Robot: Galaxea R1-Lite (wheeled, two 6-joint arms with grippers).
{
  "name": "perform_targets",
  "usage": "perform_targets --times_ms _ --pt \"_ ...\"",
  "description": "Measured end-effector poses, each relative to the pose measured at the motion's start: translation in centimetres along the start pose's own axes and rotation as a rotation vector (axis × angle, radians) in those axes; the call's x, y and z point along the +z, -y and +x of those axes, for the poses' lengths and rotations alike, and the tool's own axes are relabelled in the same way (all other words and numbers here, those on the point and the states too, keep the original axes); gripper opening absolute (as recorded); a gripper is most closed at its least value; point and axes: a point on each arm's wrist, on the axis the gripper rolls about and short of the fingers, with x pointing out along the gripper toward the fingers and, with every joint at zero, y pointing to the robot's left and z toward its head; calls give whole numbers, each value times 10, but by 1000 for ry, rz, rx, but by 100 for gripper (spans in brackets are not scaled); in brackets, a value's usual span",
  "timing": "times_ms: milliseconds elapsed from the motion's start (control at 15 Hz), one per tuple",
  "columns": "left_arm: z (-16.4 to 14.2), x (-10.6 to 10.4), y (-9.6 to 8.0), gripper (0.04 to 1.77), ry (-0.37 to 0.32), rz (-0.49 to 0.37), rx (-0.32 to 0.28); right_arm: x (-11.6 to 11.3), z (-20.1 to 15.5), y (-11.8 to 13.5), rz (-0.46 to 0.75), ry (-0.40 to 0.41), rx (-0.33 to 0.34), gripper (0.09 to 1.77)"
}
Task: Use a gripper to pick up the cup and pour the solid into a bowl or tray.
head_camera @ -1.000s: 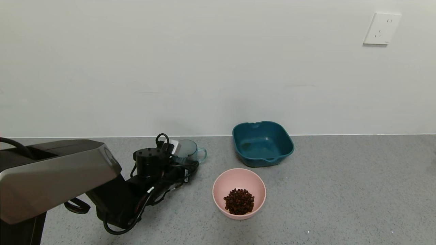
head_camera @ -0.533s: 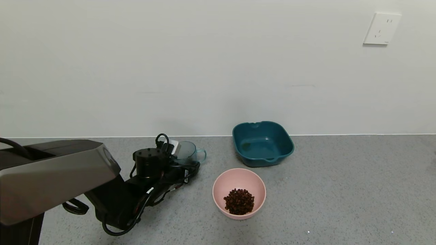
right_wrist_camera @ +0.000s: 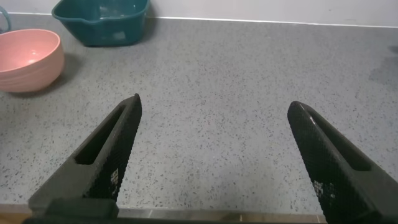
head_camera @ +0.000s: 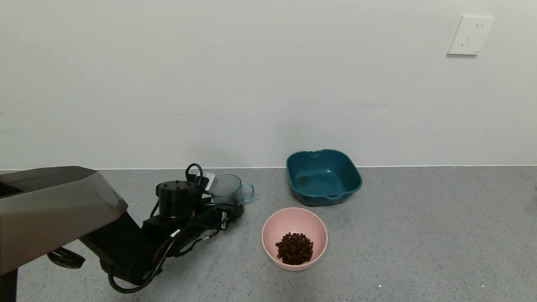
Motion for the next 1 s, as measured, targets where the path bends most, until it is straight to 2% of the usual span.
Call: perform_targets --times_ms 267,400,600,867,1000 --pt "-37 18 -3 168 0 -9 6 0 0 0 0 0 0 171" --pt "-62 27 -3 169 -15 -8 3 0 0 0 0 0 0 171" --pt "-108 45 -4 169 0 -12 -2 0 0 0 0 0 0 171" --pt "-190 66 -6 170 22 -21 -2 0 0 0 0 0 0 171" --pt "-236 70 -8 170 47 -21 -2 0 0 0 0 0 0 171"
